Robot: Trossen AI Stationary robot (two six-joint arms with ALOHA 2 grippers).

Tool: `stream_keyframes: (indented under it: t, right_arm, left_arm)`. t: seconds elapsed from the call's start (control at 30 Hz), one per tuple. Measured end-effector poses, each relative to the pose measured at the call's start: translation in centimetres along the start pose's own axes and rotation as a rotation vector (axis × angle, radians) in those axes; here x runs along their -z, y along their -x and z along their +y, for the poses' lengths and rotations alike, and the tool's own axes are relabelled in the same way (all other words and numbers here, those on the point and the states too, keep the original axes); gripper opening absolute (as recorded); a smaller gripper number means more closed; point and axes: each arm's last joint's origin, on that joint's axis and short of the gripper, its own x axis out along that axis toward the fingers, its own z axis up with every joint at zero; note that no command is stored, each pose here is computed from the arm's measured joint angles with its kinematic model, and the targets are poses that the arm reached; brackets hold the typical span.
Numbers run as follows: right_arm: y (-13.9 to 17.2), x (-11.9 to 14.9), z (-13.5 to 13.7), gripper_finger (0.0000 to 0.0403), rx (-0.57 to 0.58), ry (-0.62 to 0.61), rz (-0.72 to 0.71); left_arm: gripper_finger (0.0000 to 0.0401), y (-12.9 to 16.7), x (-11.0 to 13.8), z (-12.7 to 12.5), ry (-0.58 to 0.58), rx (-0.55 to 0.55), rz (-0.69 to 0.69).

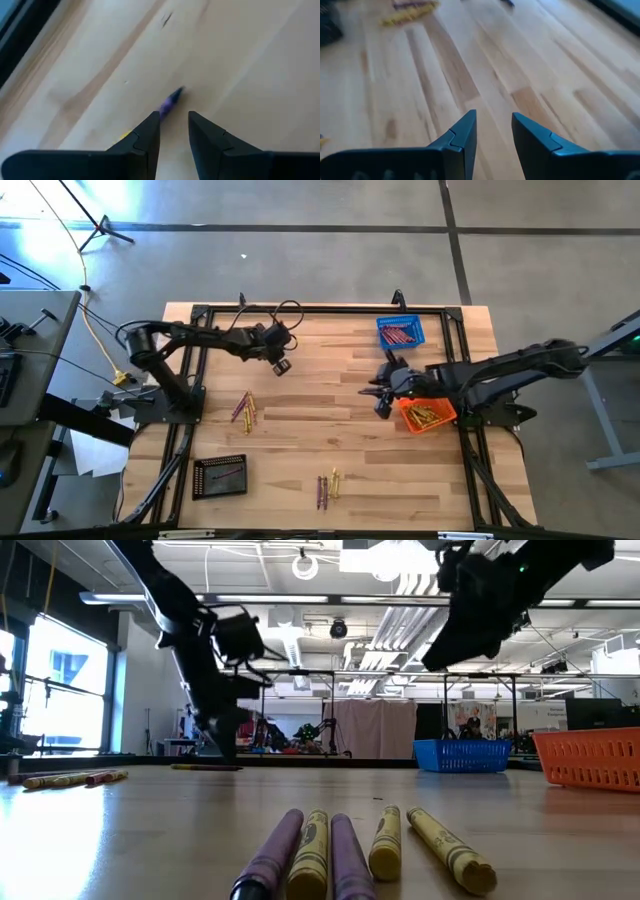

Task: Sort crayons
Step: Put the violet crayon into the black basket

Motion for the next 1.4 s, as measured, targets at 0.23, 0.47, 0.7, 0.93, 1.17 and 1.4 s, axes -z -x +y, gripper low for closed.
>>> stream_keyframes:
  t: [0.23, 0.47, 0.7, 0.93, 1.17, 1.4]
  right_arm:
    - [-2.9, 1.5, 0.5, 0.0110, 0.014, 0.003, 0.129]
    - [-5.0, 3.0, 0.9, 0.0110, -0.011, 0.025, 0.244]
    - [-6.1, 4.0, 1.0, 0.0110, -0.018, 0.038, 0.315]
    - [-6.3, 4.1, 1.0, 0.0110, -0.022, 0.081, 0.319]
    - [-6.3, 4.1, 1.0, 0.0110, -0.023, 0.081, 0.319]
    - [-6.3, 3.9, 1.1, 0.0110, -0.032, 0.074, 0.297]
  left_arm:
    - [0.0090, -1.7, -1.0, 0.4, -0.089, -0.021, 0.092]
    - [0.0090, -2.4, -2.3, 0.3, -0.150, -0.017, 0.097]
    - [0.0090, -3.2, -2.0, 0.8, -0.137, 0.014, 0.136]
    - [0.0090, -3.6, -1.7, 1.3, -0.025, 0.127, 0.166]
    - [0.0090, -3.8, -1.4, 2.2, 0.059, 0.145, 0.204]
    - [0.0090, -3.9, -1.3, 2.9, 0.085, 0.156, 0.222]
